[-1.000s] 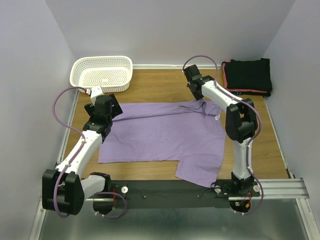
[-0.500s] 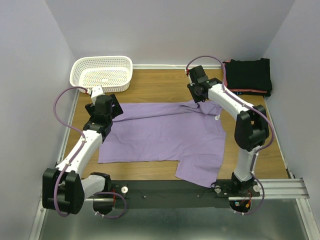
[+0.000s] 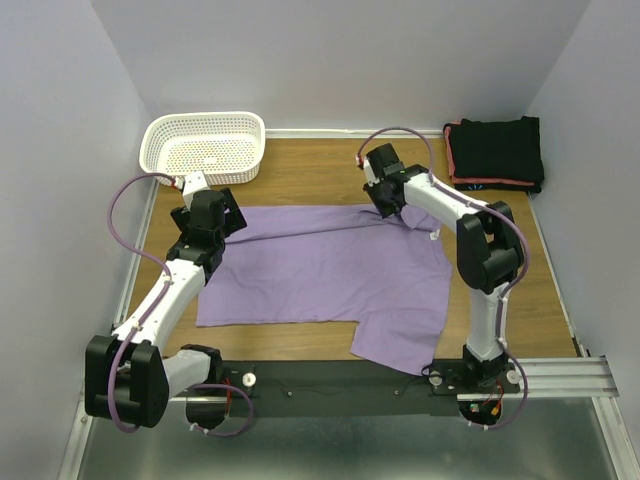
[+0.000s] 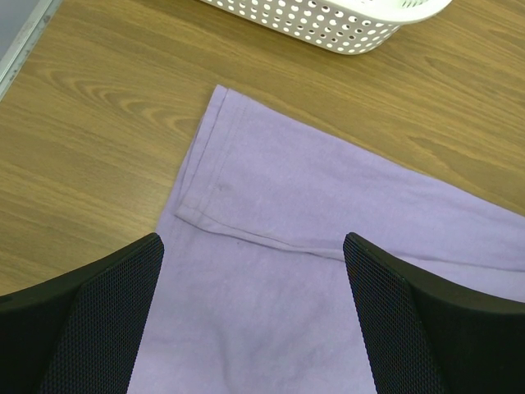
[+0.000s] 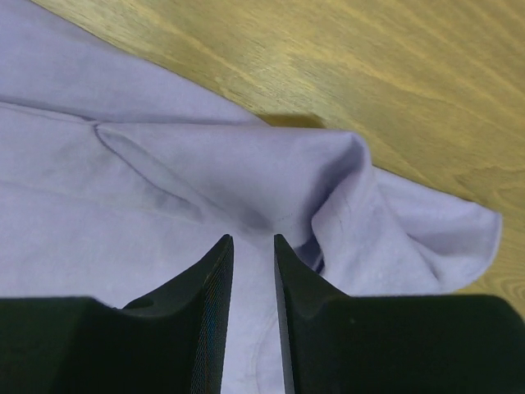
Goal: Fold and stack the t-shirts
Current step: Fold the tshirt
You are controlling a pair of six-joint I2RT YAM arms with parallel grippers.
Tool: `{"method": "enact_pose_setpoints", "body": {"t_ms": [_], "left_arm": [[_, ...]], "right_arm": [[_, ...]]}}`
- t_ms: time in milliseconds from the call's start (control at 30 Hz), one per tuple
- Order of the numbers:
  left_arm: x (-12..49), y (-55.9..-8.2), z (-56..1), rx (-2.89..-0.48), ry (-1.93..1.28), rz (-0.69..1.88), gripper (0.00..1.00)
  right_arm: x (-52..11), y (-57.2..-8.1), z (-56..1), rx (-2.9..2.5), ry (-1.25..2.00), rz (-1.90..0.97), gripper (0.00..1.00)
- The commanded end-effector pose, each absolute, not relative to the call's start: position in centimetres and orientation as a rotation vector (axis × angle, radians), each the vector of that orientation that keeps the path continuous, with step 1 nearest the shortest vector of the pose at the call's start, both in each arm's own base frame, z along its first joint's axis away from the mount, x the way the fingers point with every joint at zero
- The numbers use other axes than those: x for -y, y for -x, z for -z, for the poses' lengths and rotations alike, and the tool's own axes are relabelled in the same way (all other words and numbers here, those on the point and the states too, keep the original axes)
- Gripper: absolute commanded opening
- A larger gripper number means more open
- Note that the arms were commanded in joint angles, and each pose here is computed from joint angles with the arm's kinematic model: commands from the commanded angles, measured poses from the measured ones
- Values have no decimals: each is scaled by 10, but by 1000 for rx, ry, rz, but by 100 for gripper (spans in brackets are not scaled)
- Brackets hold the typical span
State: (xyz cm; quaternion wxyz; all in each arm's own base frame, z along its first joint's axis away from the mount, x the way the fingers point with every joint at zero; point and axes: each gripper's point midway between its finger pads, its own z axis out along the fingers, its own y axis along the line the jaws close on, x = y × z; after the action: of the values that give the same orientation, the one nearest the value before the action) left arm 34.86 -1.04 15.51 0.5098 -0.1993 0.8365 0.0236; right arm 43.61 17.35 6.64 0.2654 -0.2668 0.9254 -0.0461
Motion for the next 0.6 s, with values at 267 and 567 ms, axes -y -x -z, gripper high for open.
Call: {"method": "enact_pose_setpoints", "body": {"t_ms": [267,567], "left_arm": [[13,-355,-160,-2003,463,-37,98],[13,-354,-158,-2008,460,-40,98]], "right_arm": [[-170,-453,-50,-2491,727,215,34],[-169,-455,-51,-2483,727,225,30]]}}
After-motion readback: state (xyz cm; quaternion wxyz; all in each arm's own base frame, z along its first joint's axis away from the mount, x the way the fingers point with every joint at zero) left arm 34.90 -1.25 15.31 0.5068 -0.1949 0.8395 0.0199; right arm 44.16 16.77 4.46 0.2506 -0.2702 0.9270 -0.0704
